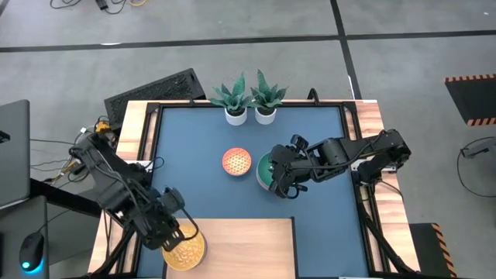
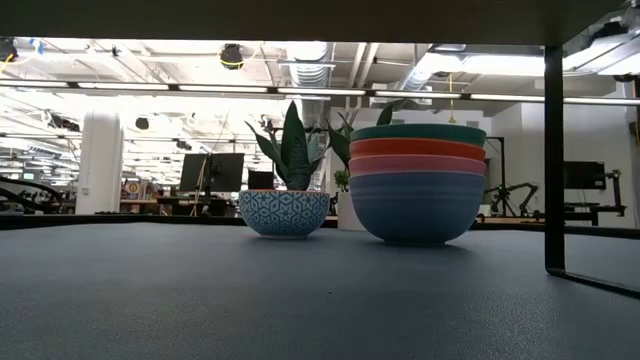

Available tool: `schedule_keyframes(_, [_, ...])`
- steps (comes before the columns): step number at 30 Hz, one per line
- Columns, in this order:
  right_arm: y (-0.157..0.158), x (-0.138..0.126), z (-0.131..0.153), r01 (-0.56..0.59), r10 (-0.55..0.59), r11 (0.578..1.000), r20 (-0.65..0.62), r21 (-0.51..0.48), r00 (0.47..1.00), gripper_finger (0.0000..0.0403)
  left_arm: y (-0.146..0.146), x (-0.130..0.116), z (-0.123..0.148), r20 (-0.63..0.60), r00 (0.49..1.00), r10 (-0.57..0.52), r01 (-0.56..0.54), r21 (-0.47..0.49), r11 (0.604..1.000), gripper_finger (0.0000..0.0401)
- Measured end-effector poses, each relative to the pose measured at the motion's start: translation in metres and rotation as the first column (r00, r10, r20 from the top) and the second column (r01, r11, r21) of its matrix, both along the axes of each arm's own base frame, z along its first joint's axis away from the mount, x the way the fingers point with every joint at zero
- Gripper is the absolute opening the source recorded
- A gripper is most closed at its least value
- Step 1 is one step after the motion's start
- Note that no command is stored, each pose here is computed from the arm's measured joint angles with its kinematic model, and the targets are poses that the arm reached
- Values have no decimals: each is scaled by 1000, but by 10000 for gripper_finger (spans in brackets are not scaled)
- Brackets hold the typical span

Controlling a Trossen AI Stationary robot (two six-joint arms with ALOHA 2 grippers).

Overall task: Place and stack bowls onto a shelf
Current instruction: Stack the yellow and white bowl on top of the light blue and white bowl on the shelf, then stack the orange and white bowl on top of the yellow and white bowl on the shelf

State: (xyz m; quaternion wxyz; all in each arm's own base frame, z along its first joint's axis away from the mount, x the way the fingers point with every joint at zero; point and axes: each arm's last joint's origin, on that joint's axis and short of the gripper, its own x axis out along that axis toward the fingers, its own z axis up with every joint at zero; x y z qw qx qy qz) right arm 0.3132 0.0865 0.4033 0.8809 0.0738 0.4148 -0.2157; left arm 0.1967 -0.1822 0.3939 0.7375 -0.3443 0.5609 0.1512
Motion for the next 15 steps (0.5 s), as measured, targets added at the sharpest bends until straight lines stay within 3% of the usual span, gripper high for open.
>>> schedule_keyframes(7, [0,0,0,-2,2,1000,-1,-3,1000,216,12,-17,15,59,997,41,-40,-21,999,145])
schedule_keyframes(15, [-2,1,0,-1,1,1000,0,-4,1000,216,7,-21,22,168,985,36,-33,-21,999,122])
